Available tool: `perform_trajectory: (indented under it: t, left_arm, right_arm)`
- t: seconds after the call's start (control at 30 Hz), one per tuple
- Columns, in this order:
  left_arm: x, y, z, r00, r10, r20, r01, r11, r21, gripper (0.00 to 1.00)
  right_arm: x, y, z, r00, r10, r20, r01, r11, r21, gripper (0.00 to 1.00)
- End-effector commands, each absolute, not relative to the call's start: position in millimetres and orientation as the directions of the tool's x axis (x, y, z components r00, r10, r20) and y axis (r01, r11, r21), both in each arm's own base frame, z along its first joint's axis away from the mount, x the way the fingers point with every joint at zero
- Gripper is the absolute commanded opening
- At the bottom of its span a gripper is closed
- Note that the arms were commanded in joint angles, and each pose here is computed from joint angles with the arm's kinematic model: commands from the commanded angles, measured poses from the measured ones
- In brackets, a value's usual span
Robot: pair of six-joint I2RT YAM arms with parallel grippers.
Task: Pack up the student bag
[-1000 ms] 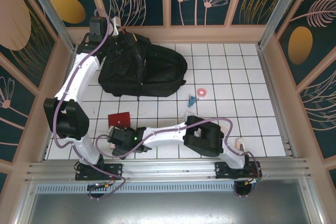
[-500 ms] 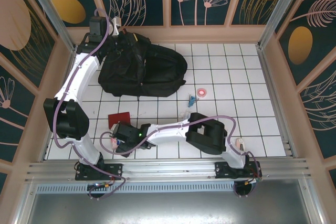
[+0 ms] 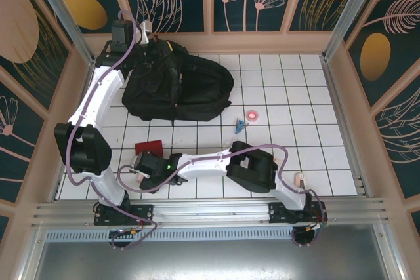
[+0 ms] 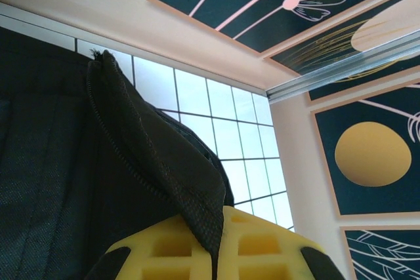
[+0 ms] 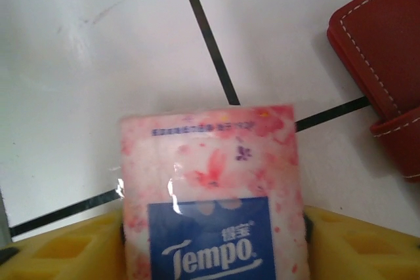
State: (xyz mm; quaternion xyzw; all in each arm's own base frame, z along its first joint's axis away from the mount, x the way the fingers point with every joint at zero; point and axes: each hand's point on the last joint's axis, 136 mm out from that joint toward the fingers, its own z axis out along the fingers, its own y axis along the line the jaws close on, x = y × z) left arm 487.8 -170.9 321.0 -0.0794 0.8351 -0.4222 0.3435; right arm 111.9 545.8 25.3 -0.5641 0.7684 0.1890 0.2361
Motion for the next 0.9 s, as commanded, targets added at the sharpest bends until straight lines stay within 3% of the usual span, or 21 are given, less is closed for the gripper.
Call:
perform_trajectory:
  t: [0.0,0.1,0.47,0.63,0.87]
  left_arm:
    - [487,-169,372,-0.679,-0.438,-0.589,0.271,0.596,-0.756,0.06]
    - [486,-170,373,-0.679,-0.437,-0.590,0.273,0.595,-0.756,0.06]
    - [483,-170,380,-0.676,-0.435,-0.595,0.287,0.589,-0.756,0.06]
    - [482,-169,382,-0.673,-0.433,-0.600,0.288,0.595,-0.751,0.06]
    - [481,-171,383,-0.678,-0.434,-0.593,0.288,0.586,-0.758,0.06]
  right_arm:
    - [109,547,25,-0.242,-0.785,-0.570,-0.961,0.275,0.030,0.58]
    - [112,546,44,-0.242,-0.756,-0.609,-0.957,0.290,0.021,0.53]
    - [146,483,117,-0.311,-0.615,-0.725,-0.895,0.446,0.007,0.52]
    - [189,428,170,-0.394,-0.456,-0.798,-0.819,0.569,0.080,0.52]
    - [277,359,246,-0.516,-0.117,-0.849,-0.664,0.680,0.310,0.52]
